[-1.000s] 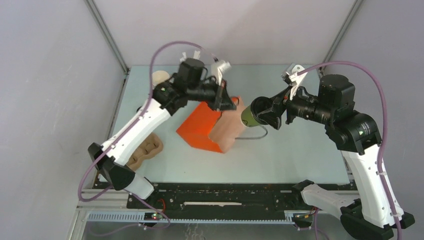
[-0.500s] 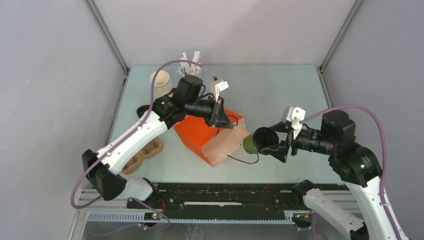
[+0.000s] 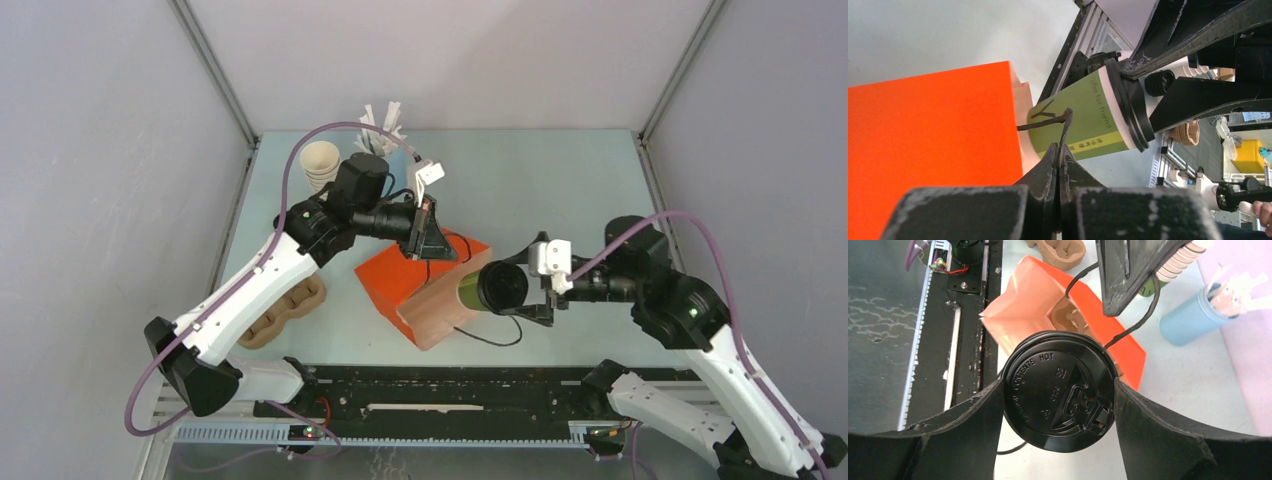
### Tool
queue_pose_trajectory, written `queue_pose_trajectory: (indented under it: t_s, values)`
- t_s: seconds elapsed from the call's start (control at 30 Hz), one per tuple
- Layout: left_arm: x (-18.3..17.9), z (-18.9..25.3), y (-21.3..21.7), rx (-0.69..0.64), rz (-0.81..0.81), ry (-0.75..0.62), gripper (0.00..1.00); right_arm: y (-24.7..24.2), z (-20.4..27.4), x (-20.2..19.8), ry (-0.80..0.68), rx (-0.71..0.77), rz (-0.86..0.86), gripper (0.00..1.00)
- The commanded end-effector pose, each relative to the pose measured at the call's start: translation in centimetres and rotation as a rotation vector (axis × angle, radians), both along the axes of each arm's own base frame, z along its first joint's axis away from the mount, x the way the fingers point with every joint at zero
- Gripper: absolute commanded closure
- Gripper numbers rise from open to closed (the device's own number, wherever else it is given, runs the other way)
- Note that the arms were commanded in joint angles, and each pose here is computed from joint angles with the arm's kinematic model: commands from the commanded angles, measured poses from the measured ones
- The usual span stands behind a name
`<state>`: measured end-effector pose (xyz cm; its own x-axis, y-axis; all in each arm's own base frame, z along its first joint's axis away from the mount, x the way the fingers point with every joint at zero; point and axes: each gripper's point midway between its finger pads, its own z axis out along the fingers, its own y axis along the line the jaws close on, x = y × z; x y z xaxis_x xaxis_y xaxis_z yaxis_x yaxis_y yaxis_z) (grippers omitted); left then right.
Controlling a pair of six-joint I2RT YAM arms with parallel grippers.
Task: Pack the takeout coffee
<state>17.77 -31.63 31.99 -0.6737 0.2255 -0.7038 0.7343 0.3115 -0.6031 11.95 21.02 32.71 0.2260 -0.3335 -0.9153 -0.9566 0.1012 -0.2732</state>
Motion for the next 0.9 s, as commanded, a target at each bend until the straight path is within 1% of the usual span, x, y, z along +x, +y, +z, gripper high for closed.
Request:
queue_pose_trajectory:
  t_s: [0.0, 0.13, 0.2, 0.27, 0.37, 0.47, 0.53, 0.63, 0.8, 0.87]
  values:
    - [-1.3, 0.1, 1.3, -0.002, -0.005, -0.011, 1.00, 2.1, 1.8, 1.9, -0.191, 0.012, 0.064, 0.49]
    - [-1.6, 0.1, 1.7, -0.001, 0.002, -0.014, 1.00, 2.7, 0.3, 1.8, -0.197, -0.043, 0.126, 0.50]
    - [-1.6, 0.3, 1.8, -0.007, 0.007, -0.020, 1.00, 2.9, -0.8, 1.7, -0.226, -0.087, 0.156, 0.50]
    - [-1.7, 0.5, 1.9, -0.009, 0.009, -0.025, 1.00, 3.3, -1.4, 1.4, -0.279, -0.117, 0.202, 0.51]
    - [-2.0, 0.5, 2.1, -0.007, -0.001, -0.025, 1.00, 4.1, -2.1, 1.2, -0.357, -0.137, 0.258, 0.49]
    - [-2.1, 0.7, 2.5, -0.003, 0.000, -0.036, 1.00, 5.2, -3.2, 1.0, -0.438, -0.193, 0.309, 0.46]
    - [-2.0, 1.2, 2.8, -0.008, 0.002, -0.044, 1.00, 6.0, -4.2, 1.1, -0.483, -0.245, 0.334, 0.48]
    - [-2.1, 1.2, 3.2, 0.006, -0.002, -0.054, 1.00, 7.0, -5.7, 1.1, -0.540, -0.298, 0.372, 0.47]
    - [-2.9, 0.8, 3.5, 0.004, -0.019, -0.036, 1.00, 8.2, -7.8, 2.3, -0.641, -0.384, 0.386, 0.48]
    - [-3.2, 0.8, 3.7, -0.008, -0.012, -0.032, 1.00, 8.8, -8.1, 2.7, -0.671, -0.393, 0.395, 0.48]
